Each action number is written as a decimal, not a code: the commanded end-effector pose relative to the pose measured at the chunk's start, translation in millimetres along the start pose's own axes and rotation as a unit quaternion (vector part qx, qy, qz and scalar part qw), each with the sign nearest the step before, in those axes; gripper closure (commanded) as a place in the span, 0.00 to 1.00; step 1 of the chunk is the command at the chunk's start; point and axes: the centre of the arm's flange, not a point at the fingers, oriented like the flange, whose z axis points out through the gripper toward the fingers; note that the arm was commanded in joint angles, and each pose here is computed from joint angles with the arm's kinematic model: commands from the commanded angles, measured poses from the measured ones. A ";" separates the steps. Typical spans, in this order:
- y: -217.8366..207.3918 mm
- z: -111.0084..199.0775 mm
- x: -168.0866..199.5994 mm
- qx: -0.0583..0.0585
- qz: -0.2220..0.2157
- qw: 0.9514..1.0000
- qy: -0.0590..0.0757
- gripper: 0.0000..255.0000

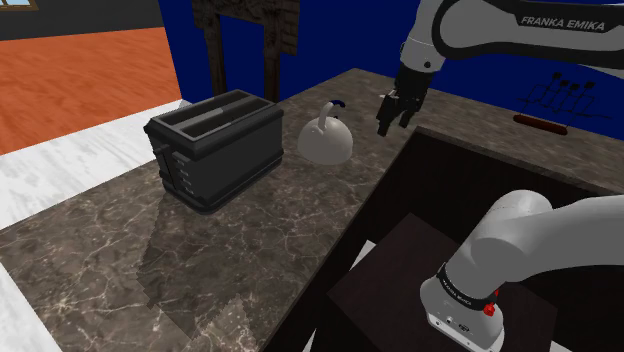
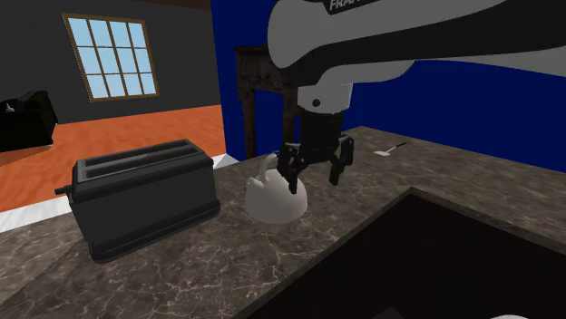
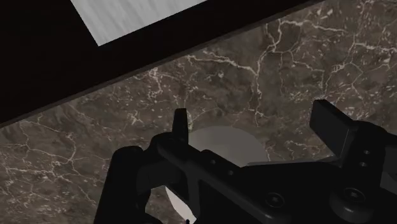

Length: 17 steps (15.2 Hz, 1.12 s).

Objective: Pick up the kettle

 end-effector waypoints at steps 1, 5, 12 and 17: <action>0.0 0.0 0.0 0.000 0.000 1.000 0.000 0.00; -29.6 0.9 43.5 -0.008 0.131 0.991 0.007 0.00; -51.0 1.6 132.5 -0.022 0.352 0.935 0.019 0.00; -40.8 0.9 197.4 -0.032 0.500 0.865 0.027 0.00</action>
